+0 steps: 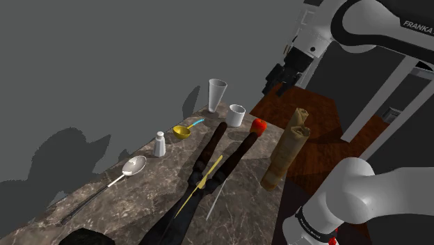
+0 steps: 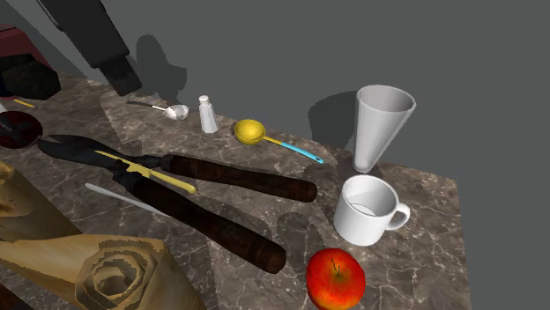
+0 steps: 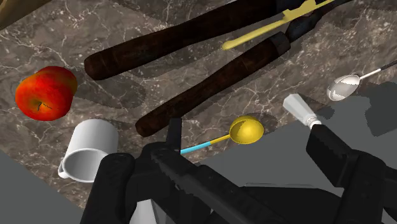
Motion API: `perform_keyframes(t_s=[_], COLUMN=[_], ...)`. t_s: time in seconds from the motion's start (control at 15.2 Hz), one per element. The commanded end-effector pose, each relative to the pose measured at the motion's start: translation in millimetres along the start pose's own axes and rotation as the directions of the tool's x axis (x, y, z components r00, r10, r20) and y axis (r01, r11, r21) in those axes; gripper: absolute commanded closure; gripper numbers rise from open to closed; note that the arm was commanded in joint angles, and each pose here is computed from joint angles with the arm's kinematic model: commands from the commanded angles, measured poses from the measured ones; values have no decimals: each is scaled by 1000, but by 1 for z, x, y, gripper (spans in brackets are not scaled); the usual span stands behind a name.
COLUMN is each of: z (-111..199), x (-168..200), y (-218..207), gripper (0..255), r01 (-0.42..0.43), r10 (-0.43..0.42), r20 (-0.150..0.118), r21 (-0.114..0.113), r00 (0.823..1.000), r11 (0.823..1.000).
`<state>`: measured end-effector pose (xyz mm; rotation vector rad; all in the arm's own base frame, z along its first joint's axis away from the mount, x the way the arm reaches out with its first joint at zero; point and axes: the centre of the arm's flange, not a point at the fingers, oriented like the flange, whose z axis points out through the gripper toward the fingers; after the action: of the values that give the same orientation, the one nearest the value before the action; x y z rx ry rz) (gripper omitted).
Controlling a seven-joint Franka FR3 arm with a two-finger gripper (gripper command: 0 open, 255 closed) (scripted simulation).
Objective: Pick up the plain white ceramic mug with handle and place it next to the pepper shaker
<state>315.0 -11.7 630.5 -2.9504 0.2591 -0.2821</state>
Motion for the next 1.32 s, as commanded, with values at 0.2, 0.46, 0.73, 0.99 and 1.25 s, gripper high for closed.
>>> perform_keyframes(t_s=[0.2,0.46,0.73,0.99,1.25], z=[25,60,94,129,165], x=[29,68,105,141,177], y=[12,29,47,67,88], gripper=[0,0,0,0,0], r01=[-7,-16,-24,-31,-38], r10=[7,18,29,40,52], r20=[18,42,65,88,111], r21=[-19,-45,-71,-97,-123], r00=[1000,999,997,995,992], r11=[1000,999,997,995,992])
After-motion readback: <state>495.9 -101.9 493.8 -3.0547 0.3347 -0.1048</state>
